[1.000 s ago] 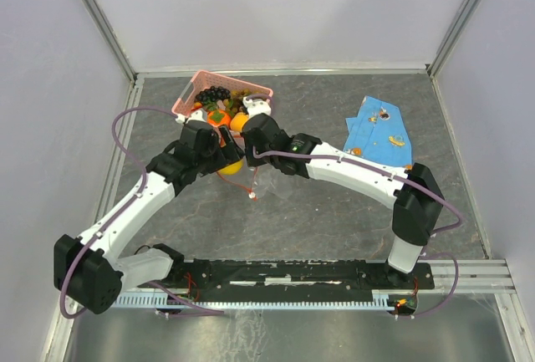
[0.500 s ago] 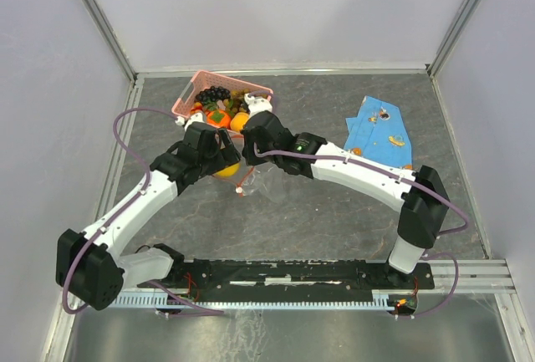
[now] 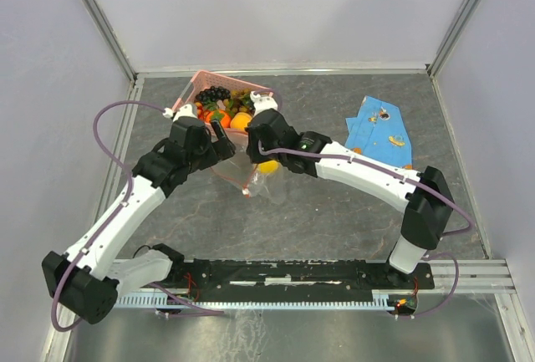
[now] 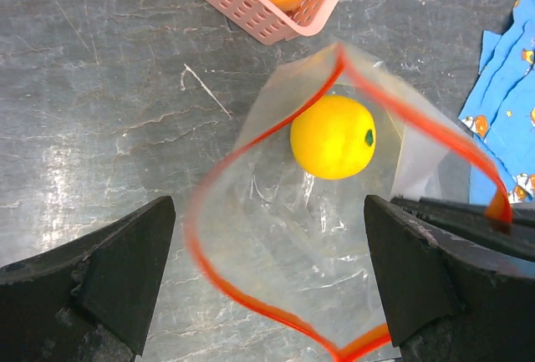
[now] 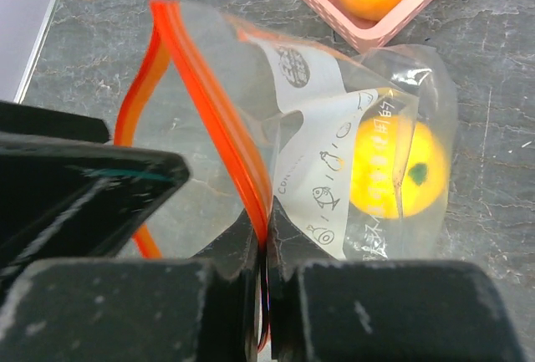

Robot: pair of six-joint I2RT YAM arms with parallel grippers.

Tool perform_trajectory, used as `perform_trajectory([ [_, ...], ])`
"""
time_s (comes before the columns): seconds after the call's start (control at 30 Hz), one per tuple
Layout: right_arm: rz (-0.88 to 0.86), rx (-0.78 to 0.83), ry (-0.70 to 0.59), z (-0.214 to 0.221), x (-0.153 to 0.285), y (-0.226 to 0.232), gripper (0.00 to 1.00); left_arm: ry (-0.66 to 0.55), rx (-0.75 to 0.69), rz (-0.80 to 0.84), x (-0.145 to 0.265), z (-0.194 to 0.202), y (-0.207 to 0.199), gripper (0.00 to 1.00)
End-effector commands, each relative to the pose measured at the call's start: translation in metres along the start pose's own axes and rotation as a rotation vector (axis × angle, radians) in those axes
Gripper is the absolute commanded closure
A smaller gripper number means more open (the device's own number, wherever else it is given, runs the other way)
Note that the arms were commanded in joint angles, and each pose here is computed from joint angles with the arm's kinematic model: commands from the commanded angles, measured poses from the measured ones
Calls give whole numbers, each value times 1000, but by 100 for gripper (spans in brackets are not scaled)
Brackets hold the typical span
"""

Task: Place the food in the zip-top bag and seal the zipper
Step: Place the fake fruit in the zipper food storage bag.

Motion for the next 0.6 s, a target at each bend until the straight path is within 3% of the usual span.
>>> perform_trajectory([
  [0.0,-14,-27,-80,-24,17,-1,91,-76,-55,-19,30,-21,4,0],
  [0.17,3,-17,-78,-24,19,-7,91,-114,-68,-79,41,-21,23,3],
  [0.3,19,-4,-79,-24,20,-12,91,-68,-55,-33,34,-11,18,7],
  [0.57,66,38,-73,-23,22,-21,91,29,-42,85,6,6,-6,29],
])
Point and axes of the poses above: each gripper's point midway between its finger pads, its own x axis back along the fingers, its own y axis along the line the jaws close on, z = x × y, the point moved 3 cm from there along x, back along the fingers, and after that the axes turned 5 degrees about x, right-handed, at the moved point
